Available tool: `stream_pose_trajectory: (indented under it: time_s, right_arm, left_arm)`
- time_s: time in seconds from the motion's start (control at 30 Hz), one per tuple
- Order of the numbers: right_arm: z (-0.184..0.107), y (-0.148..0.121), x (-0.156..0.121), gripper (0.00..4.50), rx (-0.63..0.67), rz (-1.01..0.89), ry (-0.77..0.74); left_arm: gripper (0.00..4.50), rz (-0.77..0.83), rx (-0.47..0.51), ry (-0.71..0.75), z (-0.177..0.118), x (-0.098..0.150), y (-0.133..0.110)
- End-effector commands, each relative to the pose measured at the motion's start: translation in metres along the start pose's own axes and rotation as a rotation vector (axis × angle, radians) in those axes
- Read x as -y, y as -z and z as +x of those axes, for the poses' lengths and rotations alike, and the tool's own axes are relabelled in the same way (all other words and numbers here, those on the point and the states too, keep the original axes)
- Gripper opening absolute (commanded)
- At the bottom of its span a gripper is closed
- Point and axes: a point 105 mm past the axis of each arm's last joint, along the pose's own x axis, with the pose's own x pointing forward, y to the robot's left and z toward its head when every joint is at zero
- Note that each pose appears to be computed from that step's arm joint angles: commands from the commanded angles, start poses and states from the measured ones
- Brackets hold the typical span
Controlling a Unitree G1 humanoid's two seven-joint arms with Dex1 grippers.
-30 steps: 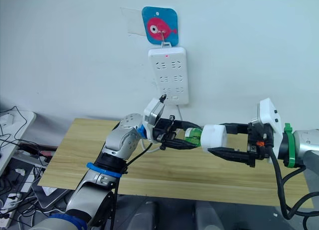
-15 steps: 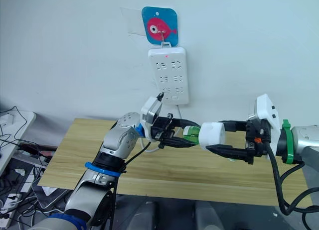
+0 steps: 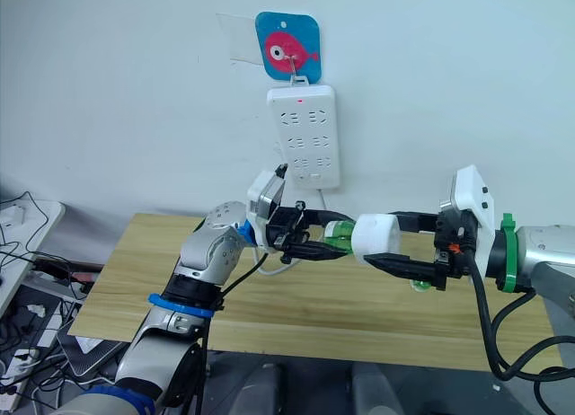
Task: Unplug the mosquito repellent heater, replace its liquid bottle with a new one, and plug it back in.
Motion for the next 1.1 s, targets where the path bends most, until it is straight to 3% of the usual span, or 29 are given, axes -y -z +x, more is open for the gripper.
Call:
stream_pose_trajectory:
  time_s: [0.03, 0.13, 0.5, 0.87, 1.1]
  right_arm:
    - [0.007, -0.012, -0.016, 2.94, 0.028, -0.092, -0.096]
    - [0.008, -0.017, -0.021, 2.94, 0.075, -0.059, -0.141]
    - [0.016, -0.015, -0.022, 2.94, 0.065, -0.107, -0.157]
    - [0.017, -0.015, -0.014, 2.94, 0.127, 0.352, -0.112]
    - [0.019, -0.013, -0.011, 2.94, 0.112, 0.428, -0.071]
  left_arm:
    - [2.26, 0.031, 0.038, 0.118, 0.022, 0.013, -0.012]
    - [2.26, 0.026, 0.061, 0.144, 0.024, 0.017, -0.018]
    - [2.26, -0.009, 0.063, 0.155, 0.029, 0.02, -0.019]
    - [2.26, 0.101, 0.039, 0.177, 0.03, 0.02, -0.017]
    - [2.26, 0.153, 0.051, 0.148, 0.032, 0.016, -0.017]
